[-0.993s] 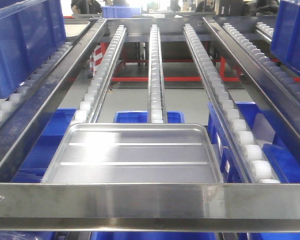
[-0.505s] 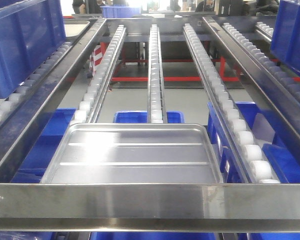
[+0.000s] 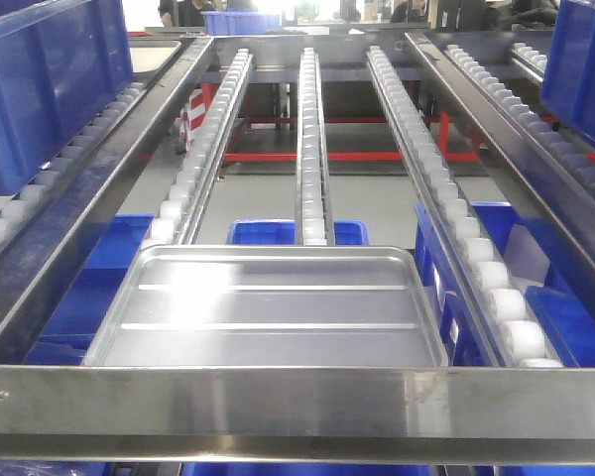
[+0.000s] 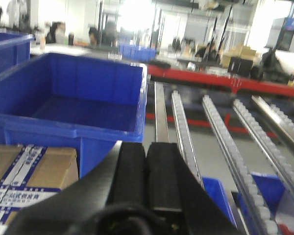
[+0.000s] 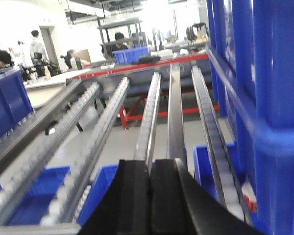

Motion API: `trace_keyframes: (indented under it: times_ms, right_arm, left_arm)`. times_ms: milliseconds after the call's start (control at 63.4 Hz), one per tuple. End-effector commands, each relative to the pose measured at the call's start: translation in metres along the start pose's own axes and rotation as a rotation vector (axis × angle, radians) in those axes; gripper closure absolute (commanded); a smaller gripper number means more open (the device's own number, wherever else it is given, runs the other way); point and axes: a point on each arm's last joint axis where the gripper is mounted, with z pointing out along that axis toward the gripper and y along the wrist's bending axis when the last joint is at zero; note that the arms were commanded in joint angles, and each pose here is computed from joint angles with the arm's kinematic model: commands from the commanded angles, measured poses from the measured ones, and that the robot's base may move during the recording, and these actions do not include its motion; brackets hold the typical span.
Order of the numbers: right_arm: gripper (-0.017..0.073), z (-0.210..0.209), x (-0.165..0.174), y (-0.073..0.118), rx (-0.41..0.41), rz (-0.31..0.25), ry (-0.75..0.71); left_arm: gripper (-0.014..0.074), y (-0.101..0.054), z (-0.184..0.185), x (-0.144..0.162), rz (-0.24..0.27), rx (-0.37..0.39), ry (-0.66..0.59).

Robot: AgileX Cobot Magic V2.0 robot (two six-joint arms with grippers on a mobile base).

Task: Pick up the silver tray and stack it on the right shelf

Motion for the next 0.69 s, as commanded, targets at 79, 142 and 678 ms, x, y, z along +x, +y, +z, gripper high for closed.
trace_keyframes:
  times_ms: [79,142,678]
  right_arm:
    - [0.0507,0.009,-0.054,0.013,-0.025,-0.004,-0.076]
    - [0.0493,0.017,-0.066,0.016,-0.023,-0.004,-0.068]
    - [0.0244,0.079,-0.098,0.030,-0.020,0.000,0.228]
  left_arm:
    - [0.0675,-0.005,0.029,-0.032,-0.046,0.003,0.130]
    - [0.0609,-0.006,0.043,-0.030,-0.035,0.010,0.191]
    - [0.0277,-0.078,0.098,0.024,0.021,0.440,0.600]
